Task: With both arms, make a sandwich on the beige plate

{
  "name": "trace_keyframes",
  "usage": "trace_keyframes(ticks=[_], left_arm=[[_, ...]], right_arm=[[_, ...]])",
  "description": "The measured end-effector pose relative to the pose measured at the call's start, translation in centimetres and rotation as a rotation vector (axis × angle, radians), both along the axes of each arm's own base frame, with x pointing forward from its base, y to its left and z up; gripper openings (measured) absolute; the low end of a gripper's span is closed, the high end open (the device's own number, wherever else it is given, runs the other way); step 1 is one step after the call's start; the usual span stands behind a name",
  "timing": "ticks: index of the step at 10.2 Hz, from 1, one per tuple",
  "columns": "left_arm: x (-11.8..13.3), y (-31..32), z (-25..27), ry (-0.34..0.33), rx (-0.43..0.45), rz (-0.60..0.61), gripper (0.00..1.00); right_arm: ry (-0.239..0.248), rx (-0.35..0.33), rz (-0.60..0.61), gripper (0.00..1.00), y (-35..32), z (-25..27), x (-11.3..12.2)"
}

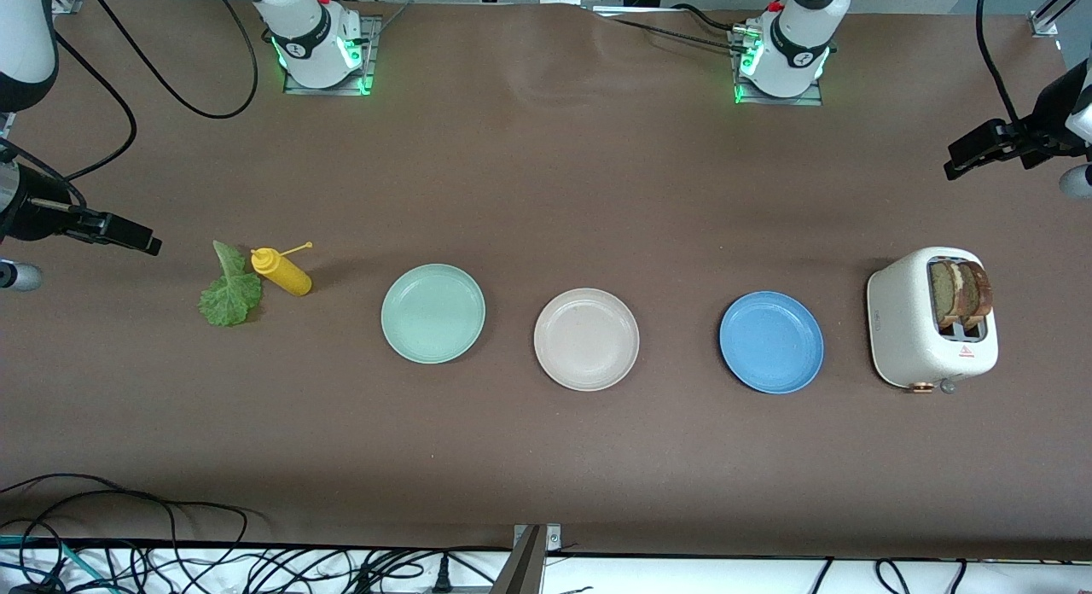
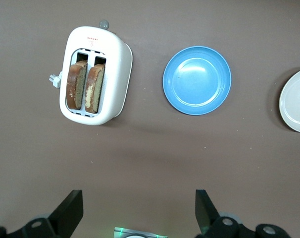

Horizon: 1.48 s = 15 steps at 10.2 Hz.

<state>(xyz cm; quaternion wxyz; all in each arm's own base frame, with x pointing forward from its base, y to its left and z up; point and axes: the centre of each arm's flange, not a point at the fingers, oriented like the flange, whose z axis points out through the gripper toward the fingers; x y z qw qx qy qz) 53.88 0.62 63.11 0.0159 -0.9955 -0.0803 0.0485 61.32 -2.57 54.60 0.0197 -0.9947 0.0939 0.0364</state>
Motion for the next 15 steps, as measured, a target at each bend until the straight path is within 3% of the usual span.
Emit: trace_keyframes(ticks=[15], left_arm=[[0.00,0.05,-0.01,0.000,0.000,0.001,1.00]], right_arm=[[0.006,-0.004,0.002,1.00,0.10,-0.41,0.15]])
